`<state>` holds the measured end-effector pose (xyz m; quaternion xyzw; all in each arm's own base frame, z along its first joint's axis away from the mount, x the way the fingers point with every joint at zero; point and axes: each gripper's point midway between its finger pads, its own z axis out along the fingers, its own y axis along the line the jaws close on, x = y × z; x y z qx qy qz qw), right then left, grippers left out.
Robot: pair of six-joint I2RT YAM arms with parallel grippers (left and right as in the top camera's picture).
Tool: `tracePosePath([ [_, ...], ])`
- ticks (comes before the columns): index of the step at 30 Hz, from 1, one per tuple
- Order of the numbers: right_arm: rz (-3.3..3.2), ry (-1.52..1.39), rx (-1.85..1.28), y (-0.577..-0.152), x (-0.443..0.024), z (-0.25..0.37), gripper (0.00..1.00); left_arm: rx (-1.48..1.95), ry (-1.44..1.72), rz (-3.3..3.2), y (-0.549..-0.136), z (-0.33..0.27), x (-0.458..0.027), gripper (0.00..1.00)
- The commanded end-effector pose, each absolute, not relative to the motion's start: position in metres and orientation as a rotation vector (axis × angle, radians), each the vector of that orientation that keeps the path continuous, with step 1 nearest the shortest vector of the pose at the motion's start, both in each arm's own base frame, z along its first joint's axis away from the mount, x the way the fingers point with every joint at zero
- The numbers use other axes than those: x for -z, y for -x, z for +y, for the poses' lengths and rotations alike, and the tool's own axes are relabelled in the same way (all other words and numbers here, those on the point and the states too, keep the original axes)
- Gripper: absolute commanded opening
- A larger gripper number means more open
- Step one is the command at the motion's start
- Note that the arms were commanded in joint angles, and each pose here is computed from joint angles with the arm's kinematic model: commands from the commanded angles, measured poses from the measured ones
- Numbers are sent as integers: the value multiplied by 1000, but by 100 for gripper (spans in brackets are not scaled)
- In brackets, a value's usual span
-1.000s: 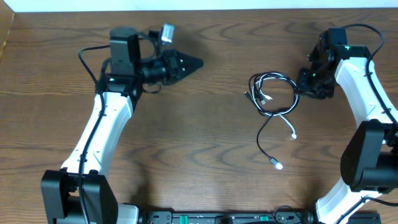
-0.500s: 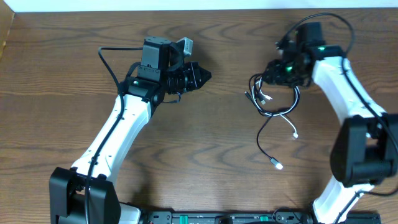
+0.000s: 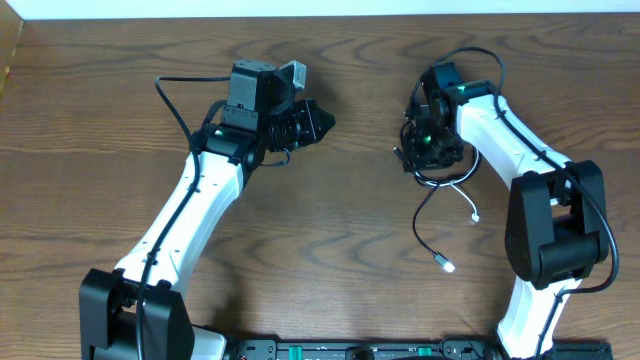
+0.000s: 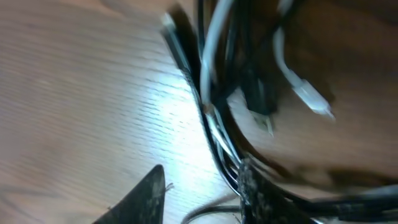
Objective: Untangle cables
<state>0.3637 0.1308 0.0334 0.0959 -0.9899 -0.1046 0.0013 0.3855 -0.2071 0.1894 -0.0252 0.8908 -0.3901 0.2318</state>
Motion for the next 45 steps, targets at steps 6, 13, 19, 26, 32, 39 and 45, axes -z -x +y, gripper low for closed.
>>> tracePosePath([
  [6, -3047, -559, 162, -350, -21, 110, 32, 1051, 43, 2424, -389, -206, -198, 8],
  [13, -2961, -753, 278, -334, -14, 119, 44, 1050, 46, 2433, -388, -206, -196, 8],
  [19, -2958, -809, 283, -335, -10, 119, 43, 1049, 51, 2443, -387, -206, -195, 8],
  [26, -2941, -809, 288, -330, -10, 120, 41, 1048, 52, 2447, -386, -205, -194, 8],
  [32, -2886, -841, 442, -316, -15, 147, 39, 1048, 54, 2451, -385, -205, -194, 8],
  [39, -2871, -886, 508, -311, -17, 169, 42, 1061, 93, 2457, -385, -205, -194, 8],
  [45, -3083, -557, 300, -350, -14, 149, 51, 1061, 92, 2457, -385, -205, -194, 8],
])
